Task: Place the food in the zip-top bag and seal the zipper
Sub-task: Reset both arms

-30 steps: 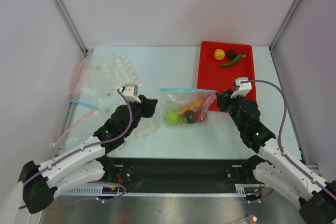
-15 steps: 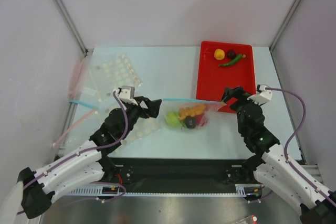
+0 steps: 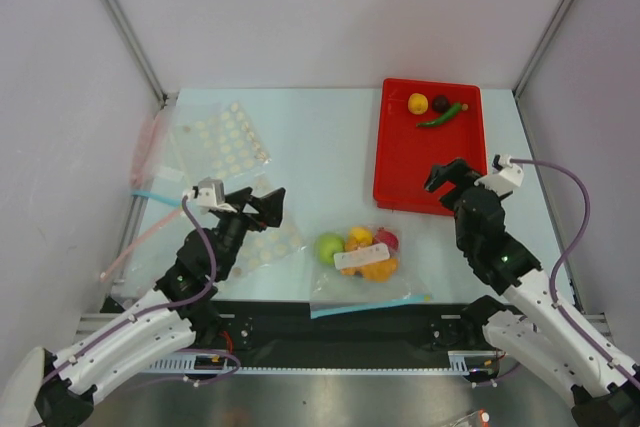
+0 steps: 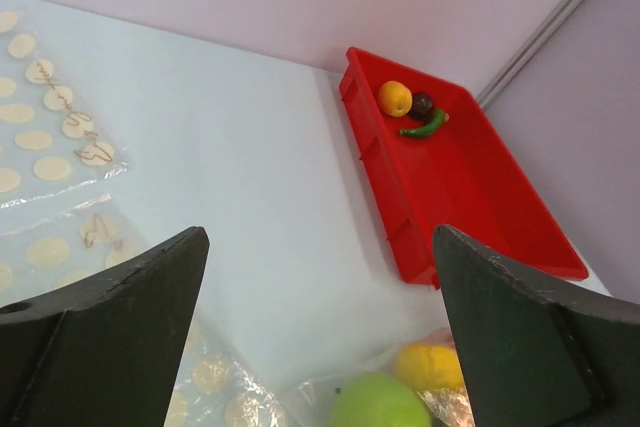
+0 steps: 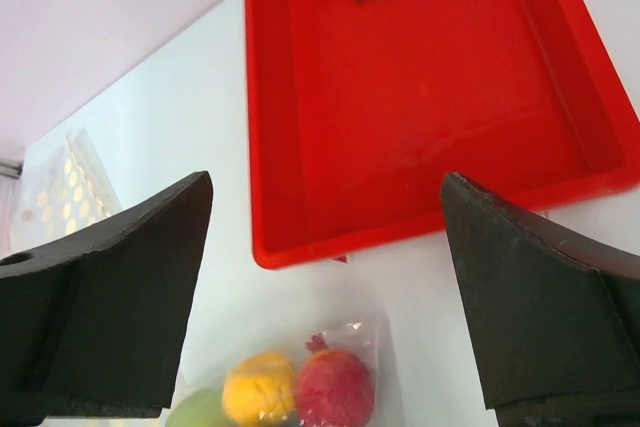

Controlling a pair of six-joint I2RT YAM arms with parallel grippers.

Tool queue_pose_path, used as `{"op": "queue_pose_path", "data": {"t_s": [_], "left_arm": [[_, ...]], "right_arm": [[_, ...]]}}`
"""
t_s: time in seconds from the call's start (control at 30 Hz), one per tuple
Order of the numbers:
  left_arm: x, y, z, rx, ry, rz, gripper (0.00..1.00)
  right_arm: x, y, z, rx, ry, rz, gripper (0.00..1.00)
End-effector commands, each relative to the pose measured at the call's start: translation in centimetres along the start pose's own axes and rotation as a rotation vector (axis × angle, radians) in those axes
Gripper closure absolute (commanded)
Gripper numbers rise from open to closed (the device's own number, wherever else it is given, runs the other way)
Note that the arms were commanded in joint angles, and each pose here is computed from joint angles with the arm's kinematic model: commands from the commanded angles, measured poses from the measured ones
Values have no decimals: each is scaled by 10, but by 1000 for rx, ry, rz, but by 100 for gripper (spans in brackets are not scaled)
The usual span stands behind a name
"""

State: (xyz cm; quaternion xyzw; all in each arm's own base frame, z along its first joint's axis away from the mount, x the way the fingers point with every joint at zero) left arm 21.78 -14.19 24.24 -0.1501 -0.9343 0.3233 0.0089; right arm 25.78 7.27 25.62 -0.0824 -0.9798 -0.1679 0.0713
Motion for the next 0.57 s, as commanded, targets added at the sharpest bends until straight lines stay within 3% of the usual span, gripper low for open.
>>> {"op": "queue_pose_path", "data": {"t_s": [0.0,0.27,0.53], "left_arm": [[-6,0,5,-5,26,-18,0],[-16,-4,18,-54,96,-14,0],[-22,-8,28,-72,146,-4,0]], "right_arm": [[3,-20,13,-74,-25,68,0],[8,-26,18,-131,-58,47,0],[-2,-20,26,-97,-2,77,0]]}}
Point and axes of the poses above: each gripper's point midway between its finger pads, its own x axis back along the fingers, its own y axis along the line the jaws close on, z = x × y, the point moved 3 cm from there along x, back along the fingers, and after that the axes turned 11 degrees about x, right-handed, at the moved point
